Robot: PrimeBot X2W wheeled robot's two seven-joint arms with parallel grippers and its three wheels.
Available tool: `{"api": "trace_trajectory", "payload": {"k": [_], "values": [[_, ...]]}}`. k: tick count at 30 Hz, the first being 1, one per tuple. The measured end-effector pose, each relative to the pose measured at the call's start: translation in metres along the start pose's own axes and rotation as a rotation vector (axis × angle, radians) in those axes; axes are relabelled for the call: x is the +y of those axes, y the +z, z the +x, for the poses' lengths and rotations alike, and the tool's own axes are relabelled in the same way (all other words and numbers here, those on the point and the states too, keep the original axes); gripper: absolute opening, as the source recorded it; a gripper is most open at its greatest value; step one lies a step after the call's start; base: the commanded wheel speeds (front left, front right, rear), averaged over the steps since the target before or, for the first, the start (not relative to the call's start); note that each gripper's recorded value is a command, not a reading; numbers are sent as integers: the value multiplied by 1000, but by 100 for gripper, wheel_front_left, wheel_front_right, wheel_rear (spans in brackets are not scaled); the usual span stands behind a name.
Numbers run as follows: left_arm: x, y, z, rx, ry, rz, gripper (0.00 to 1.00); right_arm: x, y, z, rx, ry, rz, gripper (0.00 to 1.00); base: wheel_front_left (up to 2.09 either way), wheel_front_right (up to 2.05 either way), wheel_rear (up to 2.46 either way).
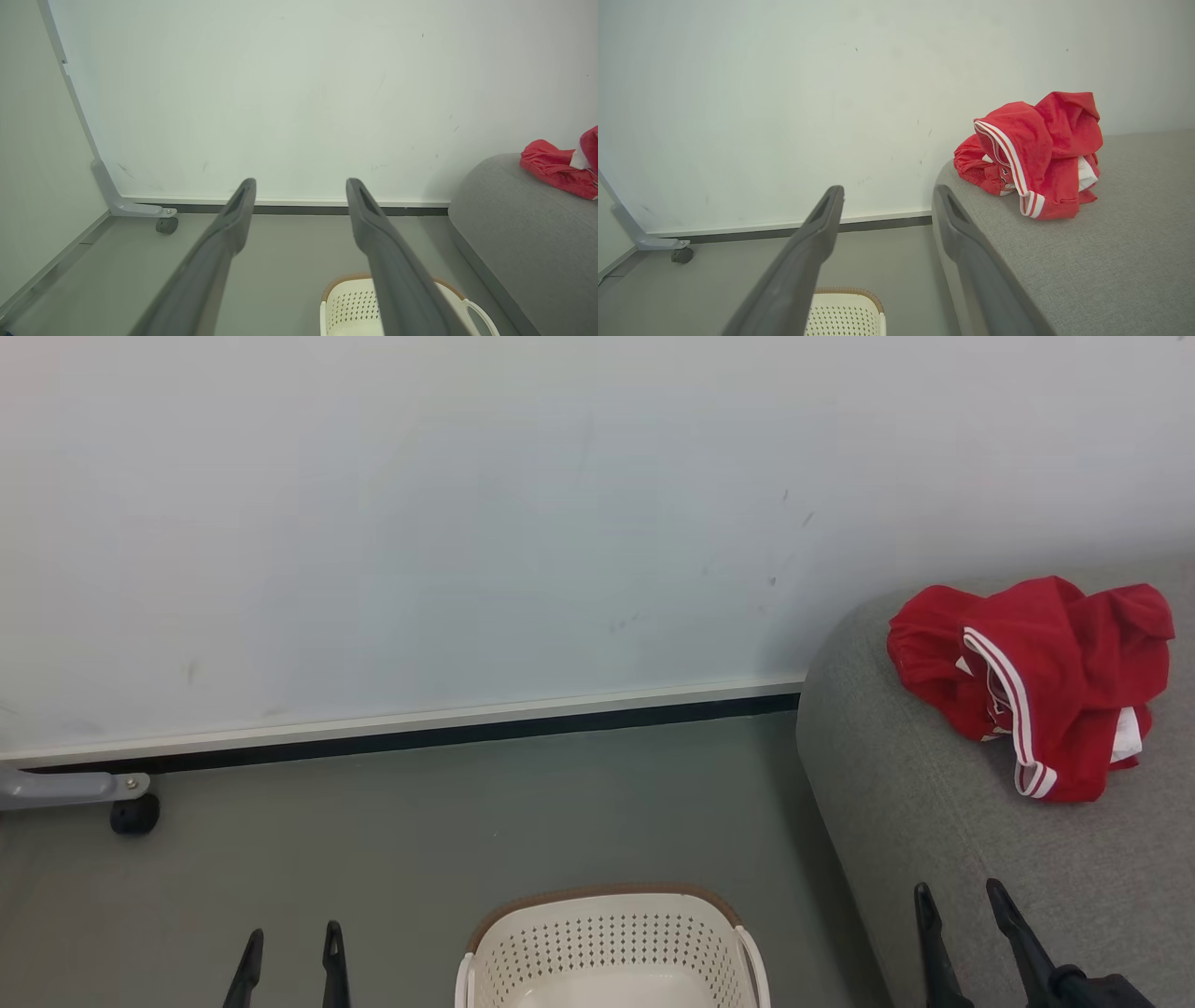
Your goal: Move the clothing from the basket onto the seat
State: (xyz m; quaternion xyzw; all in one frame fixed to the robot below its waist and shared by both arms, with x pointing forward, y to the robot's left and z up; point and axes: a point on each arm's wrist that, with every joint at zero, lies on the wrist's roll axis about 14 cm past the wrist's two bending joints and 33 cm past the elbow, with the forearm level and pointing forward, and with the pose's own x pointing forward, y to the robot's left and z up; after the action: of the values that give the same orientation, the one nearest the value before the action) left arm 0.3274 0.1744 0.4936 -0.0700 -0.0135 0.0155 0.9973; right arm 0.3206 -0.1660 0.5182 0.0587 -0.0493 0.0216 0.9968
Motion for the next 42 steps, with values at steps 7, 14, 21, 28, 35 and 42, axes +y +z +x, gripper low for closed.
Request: {"api": "trace_trajectory", "payload": {"k": [7, 14, 21, 28, 35, 42], "values": [[1, 1, 0, -4, 3, 3, 100, 0, 6, 2, -22, -3, -5, 100, 0, 0, 0], [2, 1, 0, -3, 9, 3, 100, -1, 10, 3, -34, -9, -9, 100, 0, 0, 0], [6, -4, -1, 11, 19, 8, 0, -1, 5, 2, -13, -14, -3, 0, 0, 0, 0], [9, -25, -9, 88, 36, -28, 0, -5, -19, -7, 70, -39, 35, 0, 0, 0, 0], [15, -32, -8, 128, 63, -115, 0, -12, -26, -3, 107, -73, 128, 0, 0, 0, 0], [17, -35, -3, 152, 85, -233, 0, -18, -32, 0, 140, -105, 243, 0, 0, 0, 0]]}}
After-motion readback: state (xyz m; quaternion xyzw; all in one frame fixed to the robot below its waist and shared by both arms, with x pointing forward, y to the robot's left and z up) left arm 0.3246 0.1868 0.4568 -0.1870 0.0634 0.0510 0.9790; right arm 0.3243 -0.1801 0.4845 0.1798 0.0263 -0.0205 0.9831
